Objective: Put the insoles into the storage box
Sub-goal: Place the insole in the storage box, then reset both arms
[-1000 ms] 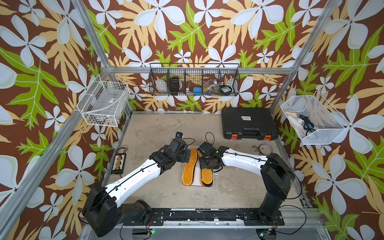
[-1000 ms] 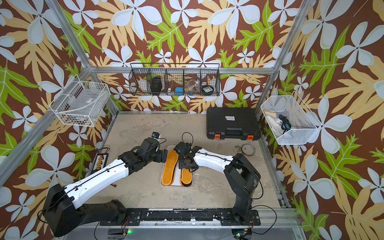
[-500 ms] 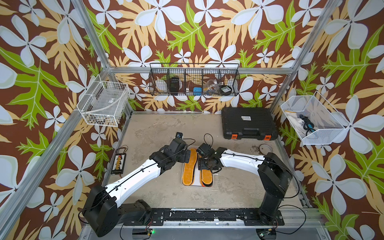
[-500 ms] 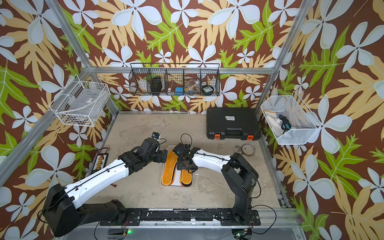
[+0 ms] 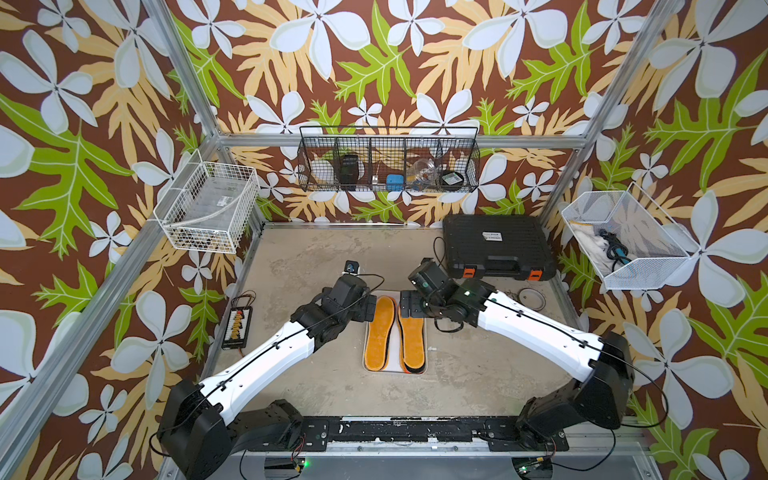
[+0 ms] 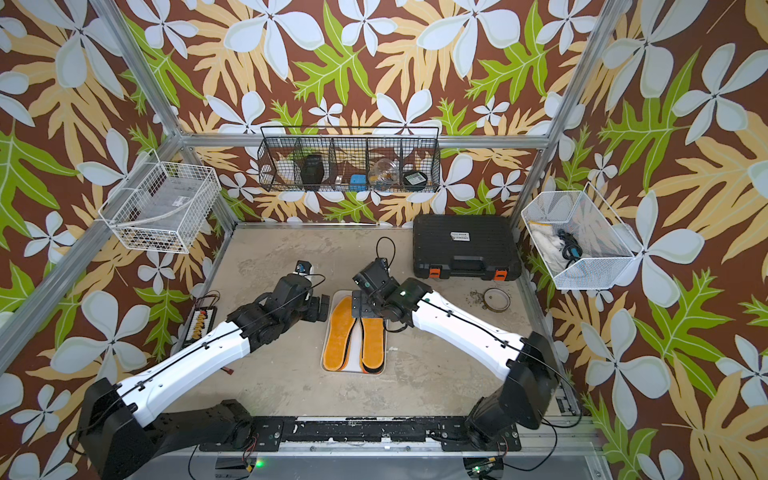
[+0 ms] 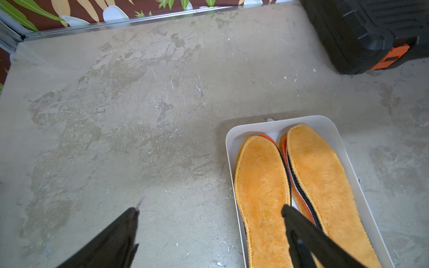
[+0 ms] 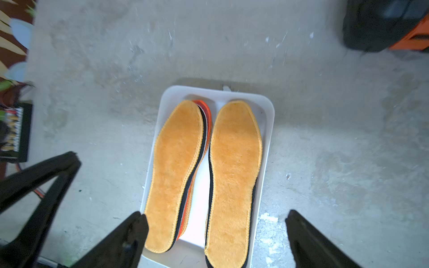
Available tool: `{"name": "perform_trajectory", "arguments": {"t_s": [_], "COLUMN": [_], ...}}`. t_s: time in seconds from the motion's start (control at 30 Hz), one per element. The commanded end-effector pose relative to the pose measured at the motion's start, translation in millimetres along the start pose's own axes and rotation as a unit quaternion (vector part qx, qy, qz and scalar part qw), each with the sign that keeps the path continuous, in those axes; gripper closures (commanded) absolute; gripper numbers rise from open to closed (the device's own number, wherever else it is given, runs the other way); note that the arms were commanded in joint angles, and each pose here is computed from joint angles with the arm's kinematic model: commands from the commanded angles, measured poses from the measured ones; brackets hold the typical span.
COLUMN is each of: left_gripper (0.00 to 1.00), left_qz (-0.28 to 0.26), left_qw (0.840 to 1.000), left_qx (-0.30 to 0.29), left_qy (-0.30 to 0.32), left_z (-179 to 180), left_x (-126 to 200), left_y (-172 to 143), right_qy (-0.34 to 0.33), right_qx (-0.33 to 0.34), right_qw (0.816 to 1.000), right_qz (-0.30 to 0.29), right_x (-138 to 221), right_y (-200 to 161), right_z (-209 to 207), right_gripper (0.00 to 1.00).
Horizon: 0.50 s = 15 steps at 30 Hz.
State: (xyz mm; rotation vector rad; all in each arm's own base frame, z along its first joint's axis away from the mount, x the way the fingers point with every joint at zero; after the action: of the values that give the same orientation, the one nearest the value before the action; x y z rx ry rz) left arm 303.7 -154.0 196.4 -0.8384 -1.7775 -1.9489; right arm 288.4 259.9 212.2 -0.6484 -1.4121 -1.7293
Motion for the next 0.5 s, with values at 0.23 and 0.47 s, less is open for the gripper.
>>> {"name": "perform_trajectory", "arguments": {"t_s": [0.23, 0.47], "left_gripper": [0.00, 0.00], "left_qz": [-0.251, -0.389], "left_qw": [0.954, 0.891], "left_qx": [0.140, 0.149], "left_qy": [0.084, 0.180], "left_z": [57, 102], "left_x": [58, 85], "left_y": [61, 39], "right_qy": [-0.156, -0.267], "right_qx": [0.090, 0.092], "right_qw": [0.962, 0.893], "right_qz": [-0.203, -0.350], "right_x": [23, 56], "right_y": [56, 54], "right_z": [-118, -191], "right_gripper": [0.00, 0.00]}}
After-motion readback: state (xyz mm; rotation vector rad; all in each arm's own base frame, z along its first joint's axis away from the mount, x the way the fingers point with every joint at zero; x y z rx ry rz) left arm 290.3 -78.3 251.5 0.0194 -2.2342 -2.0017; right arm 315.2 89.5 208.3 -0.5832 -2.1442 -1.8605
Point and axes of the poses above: each gripper's point midway between its finger pads, its own x axis back along the fingers, its own z axis along the line the jaws close on, y = z × x, the point moved 1 cm from there along x, back along the fingers, and after that the axes turned 2 degrees about -x, right-handed, at the moved point
